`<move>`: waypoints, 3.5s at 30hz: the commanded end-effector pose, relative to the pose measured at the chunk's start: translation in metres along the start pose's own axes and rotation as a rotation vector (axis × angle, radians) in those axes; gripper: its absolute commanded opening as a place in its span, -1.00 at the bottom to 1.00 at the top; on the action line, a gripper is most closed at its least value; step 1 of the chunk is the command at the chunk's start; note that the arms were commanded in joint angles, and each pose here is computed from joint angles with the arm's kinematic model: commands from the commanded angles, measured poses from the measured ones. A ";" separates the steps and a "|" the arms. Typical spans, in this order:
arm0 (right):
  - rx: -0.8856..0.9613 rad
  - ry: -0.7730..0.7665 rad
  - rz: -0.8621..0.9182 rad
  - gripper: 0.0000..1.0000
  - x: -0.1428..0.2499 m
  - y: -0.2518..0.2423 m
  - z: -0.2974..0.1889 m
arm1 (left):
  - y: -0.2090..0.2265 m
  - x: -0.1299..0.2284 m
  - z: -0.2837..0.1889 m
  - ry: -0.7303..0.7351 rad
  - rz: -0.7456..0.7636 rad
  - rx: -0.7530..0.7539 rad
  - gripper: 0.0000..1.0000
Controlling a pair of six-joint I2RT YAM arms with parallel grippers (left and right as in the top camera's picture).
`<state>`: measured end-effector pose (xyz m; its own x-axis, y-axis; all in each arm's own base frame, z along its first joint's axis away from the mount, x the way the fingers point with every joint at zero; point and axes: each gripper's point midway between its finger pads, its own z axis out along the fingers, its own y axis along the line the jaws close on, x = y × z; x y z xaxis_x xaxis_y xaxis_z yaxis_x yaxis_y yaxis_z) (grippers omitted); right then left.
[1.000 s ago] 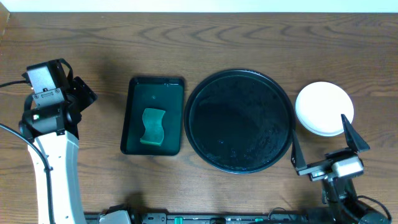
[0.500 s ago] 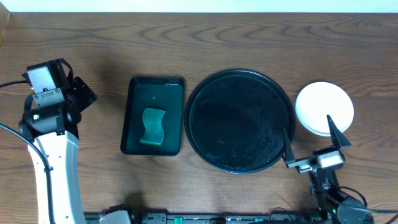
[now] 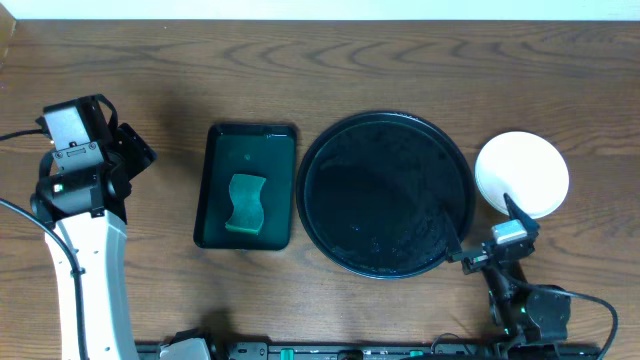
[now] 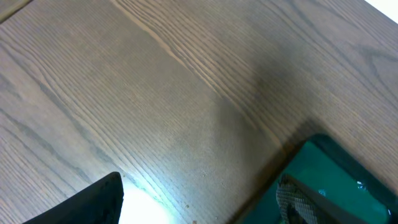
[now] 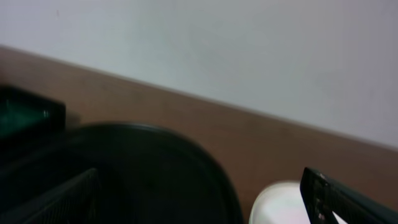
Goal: Clean dirty plates on tray and stack at the side
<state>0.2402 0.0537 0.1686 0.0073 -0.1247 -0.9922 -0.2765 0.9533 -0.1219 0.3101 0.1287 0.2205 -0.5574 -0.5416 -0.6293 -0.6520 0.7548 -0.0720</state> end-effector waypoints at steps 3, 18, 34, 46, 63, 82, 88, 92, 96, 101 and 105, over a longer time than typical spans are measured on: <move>0.015 0.034 0.024 0.99 0.009 -0.003 0.000 | 0.002 -0.008 -0.006 -0.028 -0.003 -0.005 0.58; 0.013 0.033 0.024 0.98 0.009 -0.002 0.000 | 0.002 -0.008 -0.006 -0.028 -0.003 -0.005 0.58; 0.012 0.033 0.025 0.99 0.009 -0.002 -0.001 | 0.002 -0.008 -0.006 -0.028 -0.003 -0.005 0.58; 0.012 0.033 0.025 0.99 0.009 -0.002 0.000 | 0.002 -0.008 -0.006 -0.028 -0.003 -0.005 0.58; 0.012 0.034 0.024 0.99 0.009 -0.002 0.000 | 0.002 -0.008 -0.006 -0.028 -0.003 -0.005 0.58; 0.012 0.034 0.024 0.99 0.009 -0.002 0.000 | 0.002 -0.009 -0.011 -0.043 -0.007 0.001 0.58; 0.012 0.034 0.024 0.98 0.009 -0.002 0.000 | 0.004 -0.016 -0.031 -0.100 -0.020 0.024 0.58; 0.012 0.034 0.024 0.99 0.009 -0.002 0.000 | 0.007 -0.021 -0.051 -0.155 -0.033 0.046 0.90; 0.012 0.034 0.024 0.99 0.009 -0.002 0.000 | 0.014 -0.027 -0.078 -0.236 -0.052 0.059 0.89; 0.012 0.034 0.025 0.99 0.009 -0.002 0.000 | 0.025 -0.032 -0.116 -0.348 -0.083 0.078 0.90; 0.012 0.034 0.024 0.98 0.009 -0.002 0.000 | 0.033 -0.030 -0.153 -0.450 -0.112 0.129 0.89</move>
<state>0.2402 0.0523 0.1608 -0.0277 -0.1208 -0.9923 -0.2725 0.9560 -0.1087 0.2444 0.1149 0.3340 -0.2640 -0.4530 -0.8515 -0.6164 0.7583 -0.2123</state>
